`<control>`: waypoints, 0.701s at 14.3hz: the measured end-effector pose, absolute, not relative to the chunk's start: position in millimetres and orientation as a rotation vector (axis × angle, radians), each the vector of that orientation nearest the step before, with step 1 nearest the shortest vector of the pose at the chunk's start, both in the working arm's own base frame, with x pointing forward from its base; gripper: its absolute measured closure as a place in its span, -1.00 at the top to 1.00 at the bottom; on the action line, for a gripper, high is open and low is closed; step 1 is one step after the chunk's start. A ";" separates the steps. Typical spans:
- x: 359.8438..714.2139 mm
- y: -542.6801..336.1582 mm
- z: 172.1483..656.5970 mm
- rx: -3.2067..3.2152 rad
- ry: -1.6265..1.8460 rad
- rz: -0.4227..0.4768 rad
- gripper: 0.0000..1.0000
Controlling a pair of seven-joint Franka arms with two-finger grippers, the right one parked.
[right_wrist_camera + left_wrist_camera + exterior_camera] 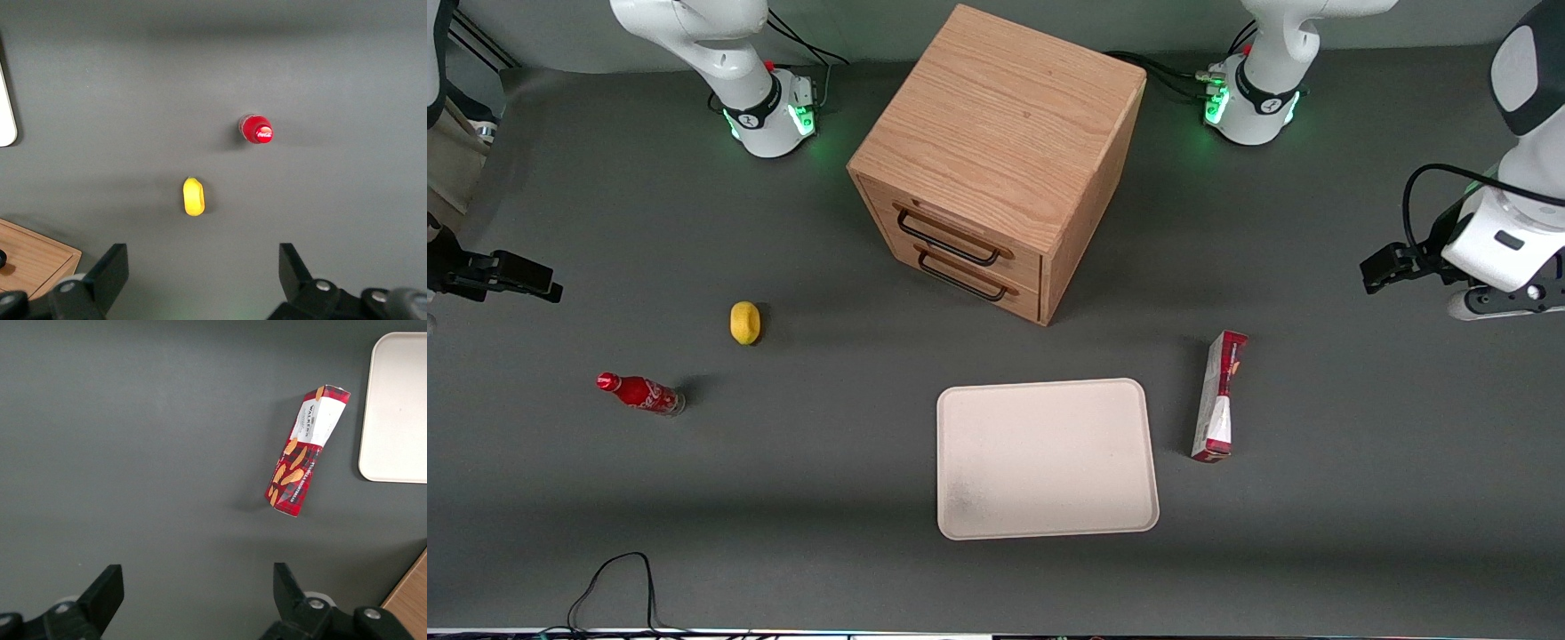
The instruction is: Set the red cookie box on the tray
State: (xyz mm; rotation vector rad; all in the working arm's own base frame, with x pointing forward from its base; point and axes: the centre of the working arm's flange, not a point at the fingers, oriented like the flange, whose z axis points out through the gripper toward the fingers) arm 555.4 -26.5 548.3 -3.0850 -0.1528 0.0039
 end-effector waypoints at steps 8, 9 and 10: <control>555.7 -32.0 557.8 -3.083 -0.148 0.025 1.00; 556.2 -32.2 558.5 -3.083 -0.147 0.022 1.00; 556.6 -32.4 559.3 -3.083 -0.147 0.020 1.00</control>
